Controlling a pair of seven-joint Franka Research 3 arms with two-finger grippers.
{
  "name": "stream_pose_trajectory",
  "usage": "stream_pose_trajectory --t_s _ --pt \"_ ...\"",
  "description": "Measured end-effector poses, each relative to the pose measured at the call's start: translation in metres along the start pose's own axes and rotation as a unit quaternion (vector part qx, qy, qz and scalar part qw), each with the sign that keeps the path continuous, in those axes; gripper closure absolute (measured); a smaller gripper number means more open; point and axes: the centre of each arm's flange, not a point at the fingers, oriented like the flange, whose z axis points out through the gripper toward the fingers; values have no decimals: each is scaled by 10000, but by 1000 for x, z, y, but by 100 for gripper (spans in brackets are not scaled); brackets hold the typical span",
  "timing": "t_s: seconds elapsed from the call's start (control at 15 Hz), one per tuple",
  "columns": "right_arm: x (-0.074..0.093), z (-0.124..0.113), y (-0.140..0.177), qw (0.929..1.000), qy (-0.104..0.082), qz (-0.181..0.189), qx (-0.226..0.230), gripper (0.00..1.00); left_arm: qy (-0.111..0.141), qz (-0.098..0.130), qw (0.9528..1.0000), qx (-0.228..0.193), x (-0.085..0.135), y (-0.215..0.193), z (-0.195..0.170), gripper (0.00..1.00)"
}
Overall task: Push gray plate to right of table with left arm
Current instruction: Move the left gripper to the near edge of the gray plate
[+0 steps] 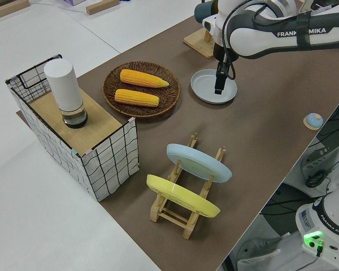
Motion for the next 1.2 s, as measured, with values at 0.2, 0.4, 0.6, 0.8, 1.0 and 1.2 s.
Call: stream_pose_trajectory --t_s 0.2,0.4,0.6,0.8,1.0,1.2 --pt "0 0 0 10000 0 0 0 1 36 -153 9999 -6 -5 0 15 0" --pt "0 0 0 10000 0 0 0 1 101 -216 9997 -36 -5 -1 27 0" --pt "0 0 0 10000 0 0 0 1 250 -334 9991 -116 -4 -1 48 0" --pt "0 0 0 10000 0 0 0 1 309 -408 9986 -152 -11 10 70 0" --pt "0 0 0 10000 0 0 0 1 302 -397 9986 -153 -18 23 87 0" --pt "0 0 0 10000 0 0 0 1 299 -409 9986 -155 -18 27 95 0"
